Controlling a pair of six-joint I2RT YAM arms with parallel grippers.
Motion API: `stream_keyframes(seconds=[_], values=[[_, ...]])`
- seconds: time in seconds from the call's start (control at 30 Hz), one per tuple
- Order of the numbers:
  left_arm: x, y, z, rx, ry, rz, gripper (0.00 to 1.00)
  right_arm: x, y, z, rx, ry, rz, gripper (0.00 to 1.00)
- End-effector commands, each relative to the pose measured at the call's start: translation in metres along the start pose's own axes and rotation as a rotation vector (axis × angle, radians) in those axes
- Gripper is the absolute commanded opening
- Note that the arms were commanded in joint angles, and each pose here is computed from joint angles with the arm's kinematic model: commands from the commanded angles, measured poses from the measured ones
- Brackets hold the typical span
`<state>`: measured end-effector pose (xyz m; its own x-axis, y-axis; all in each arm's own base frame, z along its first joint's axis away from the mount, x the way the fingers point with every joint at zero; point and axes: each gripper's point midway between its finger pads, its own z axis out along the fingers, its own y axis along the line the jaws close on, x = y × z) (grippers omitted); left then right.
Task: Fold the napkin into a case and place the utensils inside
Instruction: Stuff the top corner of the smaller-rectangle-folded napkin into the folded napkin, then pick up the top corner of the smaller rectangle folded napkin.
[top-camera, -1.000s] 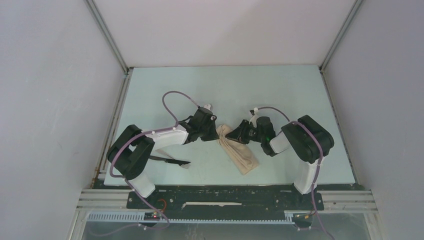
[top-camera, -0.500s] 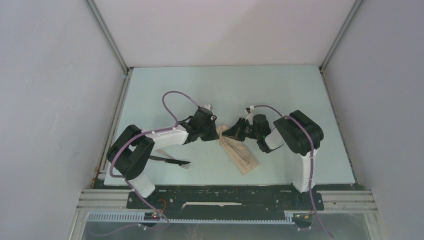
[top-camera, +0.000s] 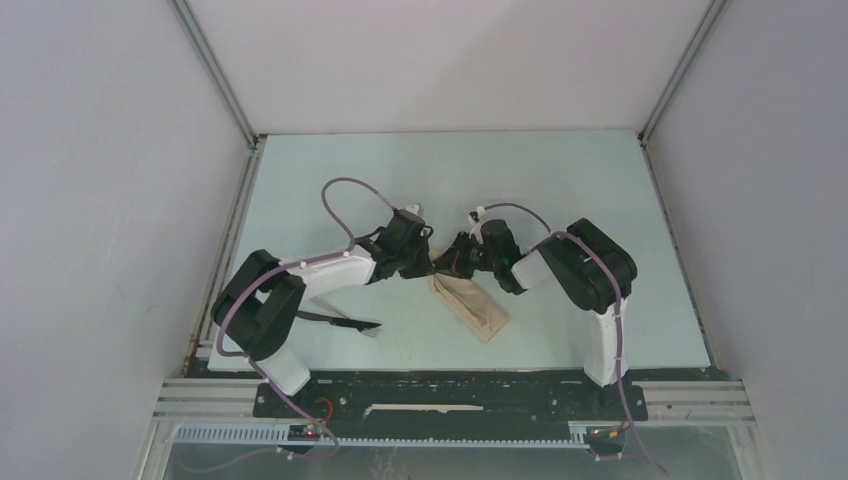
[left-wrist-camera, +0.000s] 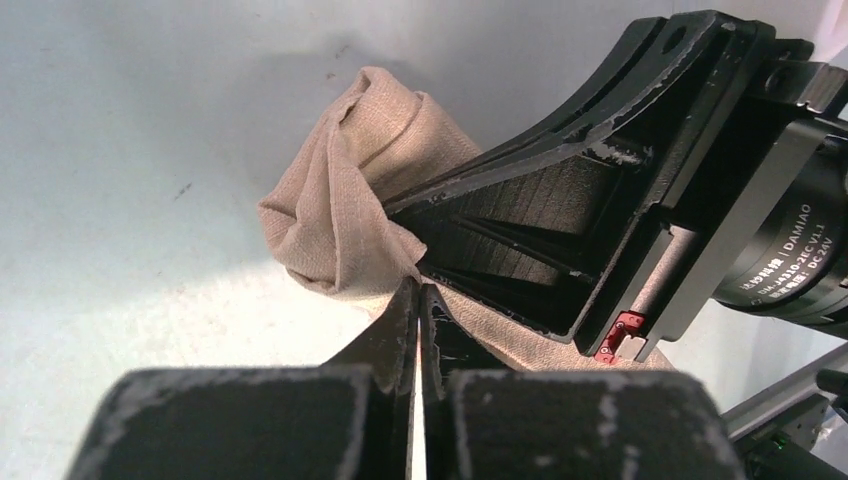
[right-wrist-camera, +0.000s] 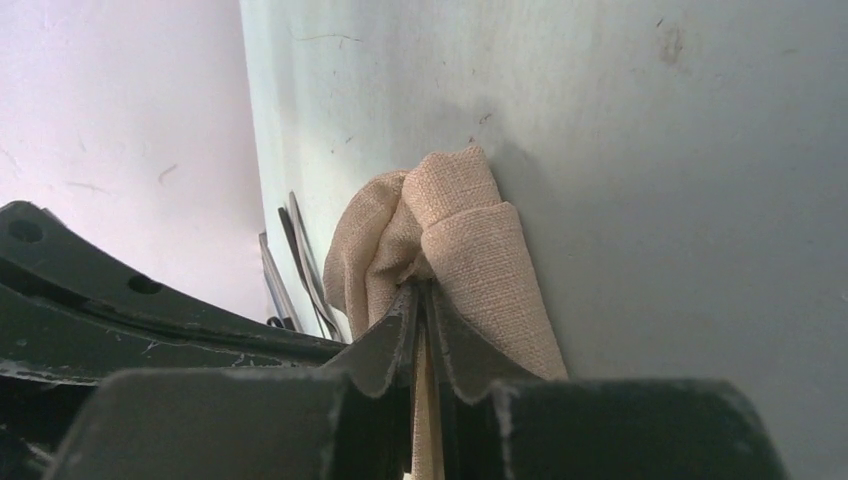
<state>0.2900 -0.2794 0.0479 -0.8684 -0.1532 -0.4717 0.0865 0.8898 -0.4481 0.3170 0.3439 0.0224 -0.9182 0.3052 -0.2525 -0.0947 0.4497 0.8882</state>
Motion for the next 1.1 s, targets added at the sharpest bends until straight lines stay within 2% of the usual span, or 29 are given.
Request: stream_keyframes(seconds=[0.0,0.3,0.47,0.67,0.83,1.0,1.07], values=[[-0.035,-0.020,-0.025,0.030,-0.125,-0.023,0.00,0.012,-0.033,-0.006,0.206,0.017,-0.023,0.14],[-0.014,0.009,-0.022,-0.041,-0.102,-0.035,0.00,-0.011,0.011,-0.033,-0.023,0.049,-0.035,0.25],[-0.013,0.007,-0.020,-0.027,-0.094,-0.033,0.00,-0.018,0.029,-0.036,-0.115,0.048,-0.059,0.27],[-0.014,0.005,-0.021,-0.020,-0.097,-0.028,0.00,-0.010,0.032,-0.020,-0.152,0.087,-0.052,0.17],[-0.016,0.004,-0.022,-0.017,-0.102,-0.024,0.00,-0.001,0.032,-0.004,-0.166,0.119,-0.033,0.14],[-0.018,-0.002,-0.019,0.002,-0.096,-0.014,0.00,0.018,0.015,0.019,-0.097,0.162,0.008,0.12],[-0.020,-0.004,-0.017,0.002,-0.093,-0.014,0.00,0.027,-0.003,0.027,0.006,0.156,0.027,0.10]])
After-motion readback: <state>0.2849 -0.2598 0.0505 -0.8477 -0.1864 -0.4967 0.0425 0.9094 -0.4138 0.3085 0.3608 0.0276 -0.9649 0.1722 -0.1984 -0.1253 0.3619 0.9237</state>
